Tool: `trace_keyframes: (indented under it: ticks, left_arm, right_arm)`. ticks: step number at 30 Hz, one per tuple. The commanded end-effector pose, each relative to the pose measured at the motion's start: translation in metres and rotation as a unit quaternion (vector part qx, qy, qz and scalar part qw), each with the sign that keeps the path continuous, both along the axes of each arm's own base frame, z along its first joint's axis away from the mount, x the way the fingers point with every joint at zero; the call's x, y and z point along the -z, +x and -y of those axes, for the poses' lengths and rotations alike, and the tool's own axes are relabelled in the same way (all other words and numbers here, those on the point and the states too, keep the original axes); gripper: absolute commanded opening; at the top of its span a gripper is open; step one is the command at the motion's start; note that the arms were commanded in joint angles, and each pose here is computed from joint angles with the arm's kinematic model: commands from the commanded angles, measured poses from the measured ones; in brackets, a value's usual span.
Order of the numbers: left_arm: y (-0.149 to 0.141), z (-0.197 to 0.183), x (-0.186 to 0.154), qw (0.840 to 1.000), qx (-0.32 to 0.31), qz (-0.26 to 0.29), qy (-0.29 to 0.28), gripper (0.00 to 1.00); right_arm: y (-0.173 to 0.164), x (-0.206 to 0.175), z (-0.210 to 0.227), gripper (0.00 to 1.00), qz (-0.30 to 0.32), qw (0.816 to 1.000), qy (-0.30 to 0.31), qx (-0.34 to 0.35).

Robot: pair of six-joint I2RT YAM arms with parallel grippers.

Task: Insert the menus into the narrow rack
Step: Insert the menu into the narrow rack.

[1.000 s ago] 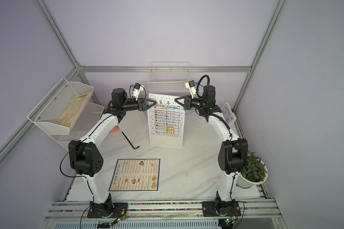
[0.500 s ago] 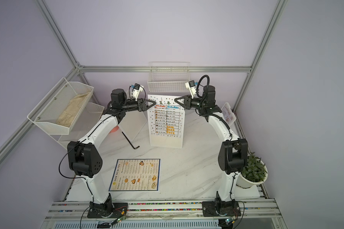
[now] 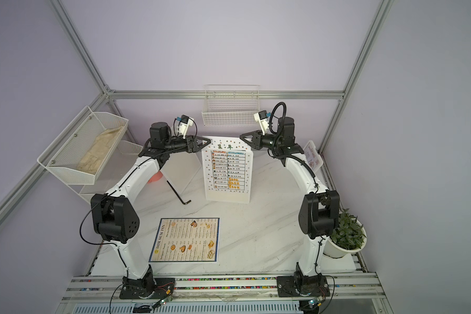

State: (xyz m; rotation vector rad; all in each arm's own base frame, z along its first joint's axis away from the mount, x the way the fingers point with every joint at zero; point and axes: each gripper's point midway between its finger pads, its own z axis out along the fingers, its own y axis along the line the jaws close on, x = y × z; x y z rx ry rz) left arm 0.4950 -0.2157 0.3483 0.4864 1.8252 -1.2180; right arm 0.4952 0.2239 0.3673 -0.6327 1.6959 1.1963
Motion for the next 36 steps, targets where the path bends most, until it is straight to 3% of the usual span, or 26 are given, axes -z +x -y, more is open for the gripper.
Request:
trace_keyframes:
  ticks: [1, 8, 19, 26, 36]
  left_arm:
    - [-0.012, -0.003, -0.036, 0.999, 0.003, 0.054, 0.0, 0.55]
    - [-0.014, -0.003, -0.035, 0.999, 0.005, 0.054, 0.0, 0.54]
    - [-0.022, 0.002, -0.043, 0.998, 0.02, 0.062, -0.009, 0.52]
    - [-0.025, 0.002, -0.046, 0.997, 0.02, 0.068, -0.01, 0.53]
    - [-0.025, 0.001, -0.047, 0.997, 0.019, 0.07, -0.011, 0.55]
  right_arm:
    - [-0.01, -0.021, -0.005, 0.19, 0.031, 0.999, -0.001, -0.011]
    - [-0.01, -0.026, -0.002, 0.21, 0.037, 0.999, -0.012, 0.01]
    - [0.001, -0.042, -0.004, 0.29, 0.057, 0.987, -0.083, 0.123]
    - [0.011, -0.039, -0.012, 0.29, 0.027, 0.975, -0.134, 0.178]
    - [0.016, -0.02, -0.035, 0.29, -0.017, 0.964, -0.192, 0.185]
